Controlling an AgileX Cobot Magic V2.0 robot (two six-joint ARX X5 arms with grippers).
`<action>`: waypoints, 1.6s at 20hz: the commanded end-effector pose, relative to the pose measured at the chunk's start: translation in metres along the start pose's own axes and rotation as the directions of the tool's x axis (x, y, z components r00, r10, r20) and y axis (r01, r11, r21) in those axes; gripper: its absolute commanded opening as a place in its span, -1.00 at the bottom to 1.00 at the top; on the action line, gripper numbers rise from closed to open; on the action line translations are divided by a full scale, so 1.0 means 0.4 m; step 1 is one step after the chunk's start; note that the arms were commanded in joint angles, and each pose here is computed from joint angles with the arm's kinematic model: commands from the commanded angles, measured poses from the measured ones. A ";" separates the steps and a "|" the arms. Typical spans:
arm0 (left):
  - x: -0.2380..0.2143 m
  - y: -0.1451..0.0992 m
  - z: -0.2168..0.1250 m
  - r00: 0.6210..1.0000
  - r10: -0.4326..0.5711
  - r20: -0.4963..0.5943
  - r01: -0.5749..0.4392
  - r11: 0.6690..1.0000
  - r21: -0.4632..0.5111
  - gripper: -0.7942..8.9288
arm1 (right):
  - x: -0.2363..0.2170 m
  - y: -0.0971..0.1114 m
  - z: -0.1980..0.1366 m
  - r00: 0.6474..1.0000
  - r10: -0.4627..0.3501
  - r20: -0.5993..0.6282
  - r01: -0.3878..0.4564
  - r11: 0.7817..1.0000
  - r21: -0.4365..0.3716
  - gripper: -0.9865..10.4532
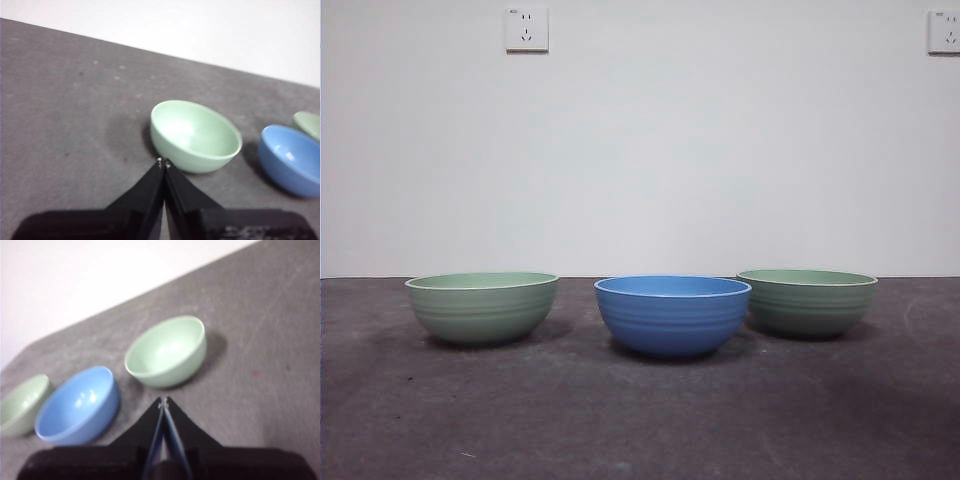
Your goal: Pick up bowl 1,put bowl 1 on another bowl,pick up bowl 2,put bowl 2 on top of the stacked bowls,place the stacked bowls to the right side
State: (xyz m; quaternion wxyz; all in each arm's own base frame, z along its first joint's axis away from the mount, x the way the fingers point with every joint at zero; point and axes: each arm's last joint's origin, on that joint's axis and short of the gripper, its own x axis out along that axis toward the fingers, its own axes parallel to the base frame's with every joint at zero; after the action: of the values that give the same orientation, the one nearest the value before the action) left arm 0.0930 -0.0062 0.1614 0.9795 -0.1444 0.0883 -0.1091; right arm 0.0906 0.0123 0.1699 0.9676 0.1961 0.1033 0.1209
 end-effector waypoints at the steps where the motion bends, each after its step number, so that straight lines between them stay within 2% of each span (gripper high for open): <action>1: -0.012 -0.012 0.031 0.999 -0.021 0.031 0.023 0.999 -0.049 -0.85 | -0.012 0.019 0.041 0.999 0.017 0.043 -0.018 1.000 0.013 -0.85; 8: -0.040 -0.046 0.104 0.996 -0.082 -0.035 0.080 0.995 -0.066 -0.85 | -0.027 0.062 0.131 0.999 0.018 -0.039 -0.018 1.000 0.011 -0.85; 14: -0.049 -0.075 0.168 0.972 -0.175 -0.156 0.174 0.985 -0.020 -0.85 | -0.024 0.101 0.211 0.973 0.048 -0.224 -0.064 0.996 -0.062 -0.85; 17: -0.049 -0.089 0.199 0.946 -0.227 -0.230 0.233 0.972 0.000 -0.85 | -0.019 0.116 0.247 0.946 0.029 -0.324 -0.066 0.992 -0.104 -0.85; 22: -0.046 -0.105 0.239 0.889 -0.293 -0.351 0.317 0.948 0.013 -0.85 | -0.005 0.141 0.297 0.874 0.083 -0.480 -0.175 0.973 -0.151 -0.85; 26: -0.038 -0.113 0.254 0.830 -0.361 -0.425 0.395 0.919 -0.008 -0.85 | 0.003 0.153 0.323 0.812 0.088 -0.577 -0.221 0.961 -0.165 -0.85; 29: -0.035 -0.114 0.257 0.796 -0.382 -0.471 0.418 0.908 -0.029 -0.85 | 0.009 0.158 0.328 0.765 0.080 -0.639 -0.246 0.953 -0.175 -0.85; 32: -0.035 -0.114 0.257 0.782 -0.376 -0.496 0.418 0.908 -0.029 -0.85 | 0.014 0.157 0.324 0.739 0.073 -0.670 -0.258 0.949 -0.182 -0.85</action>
State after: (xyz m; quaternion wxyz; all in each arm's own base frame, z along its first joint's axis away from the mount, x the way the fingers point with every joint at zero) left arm 0.0928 -0.0184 0.2723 0.8825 -0.1056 0.3070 -0.3403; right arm 0.1159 0.0238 0.3108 0.8719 0.0391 0.4061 0.2710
